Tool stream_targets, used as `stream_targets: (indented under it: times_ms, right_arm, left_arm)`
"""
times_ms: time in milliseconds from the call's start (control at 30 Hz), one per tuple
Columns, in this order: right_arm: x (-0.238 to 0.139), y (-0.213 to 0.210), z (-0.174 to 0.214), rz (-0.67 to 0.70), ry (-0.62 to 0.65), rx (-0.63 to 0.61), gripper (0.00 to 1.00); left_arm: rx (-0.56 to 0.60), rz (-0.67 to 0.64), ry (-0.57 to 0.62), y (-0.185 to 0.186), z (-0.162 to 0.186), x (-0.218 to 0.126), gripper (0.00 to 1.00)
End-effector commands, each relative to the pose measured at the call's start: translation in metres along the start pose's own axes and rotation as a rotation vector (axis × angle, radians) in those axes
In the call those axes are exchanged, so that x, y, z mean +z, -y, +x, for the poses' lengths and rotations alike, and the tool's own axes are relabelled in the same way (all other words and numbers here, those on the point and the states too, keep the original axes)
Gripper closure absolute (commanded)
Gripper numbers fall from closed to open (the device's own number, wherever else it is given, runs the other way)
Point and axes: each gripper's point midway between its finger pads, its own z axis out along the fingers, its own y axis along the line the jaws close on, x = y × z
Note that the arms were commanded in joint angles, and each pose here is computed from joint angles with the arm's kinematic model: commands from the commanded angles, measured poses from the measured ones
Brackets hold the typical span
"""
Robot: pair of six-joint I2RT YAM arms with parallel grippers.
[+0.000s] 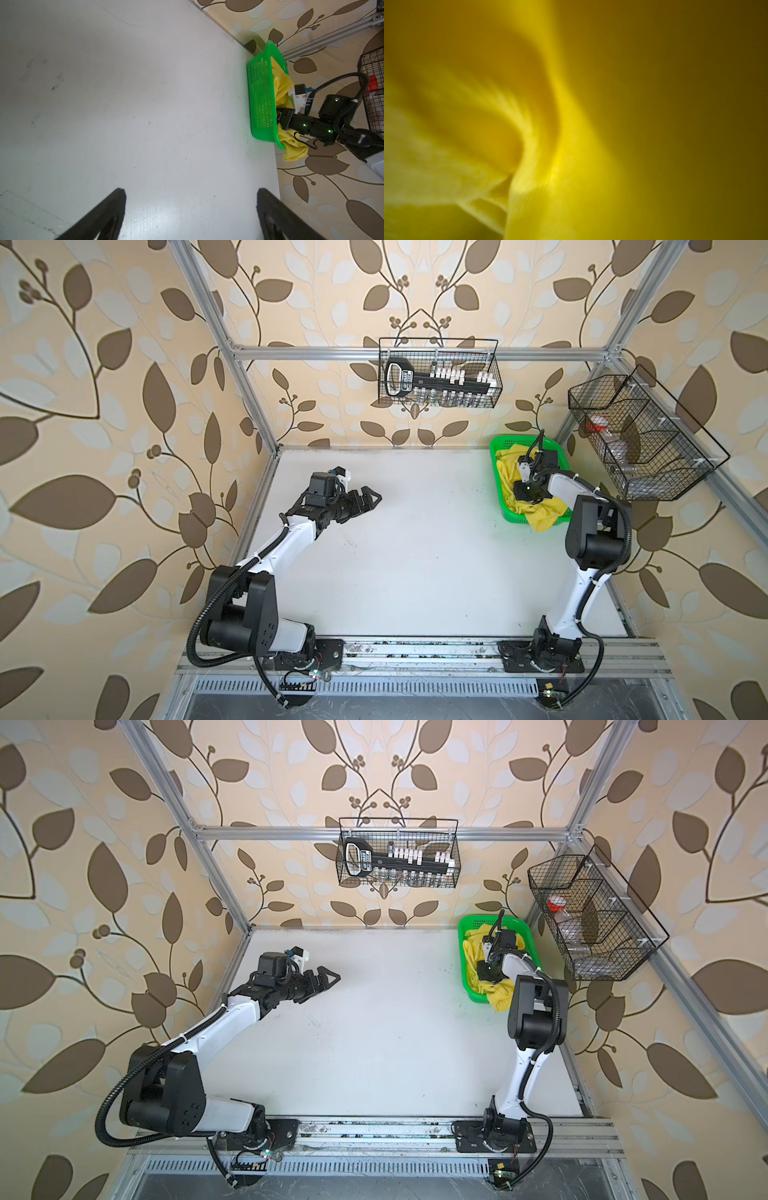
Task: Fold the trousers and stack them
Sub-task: 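Lift the yellow trousers out of the basket with the right gripper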
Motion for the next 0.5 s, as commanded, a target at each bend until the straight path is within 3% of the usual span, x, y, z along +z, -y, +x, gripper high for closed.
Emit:
stream_targets:
  times_ms: [0, 267, 467]
  right_arm:
    - [-0.047, -0.003, -0.024, -0.011, 0.098, 0.007, 0.89]
    - [-0.163, -0.016, -0.081, 0.168, 0.449, -0.052, 0.94]
    - [-0.271, -0.031, -0.120, 0.312, 0.718, -0.165, 0.98]
  left_arm:
    - [0.040, 0.048, 0.019, 0.018, -0.016, -0.002, 0.01]
    - [0.032, 0.048, -0.004, 0.016, -0.019, 0.009, 0.01]
    - [0.039, 0.037, -0.006, 0.014, -0.016, 0.006, 0.01]
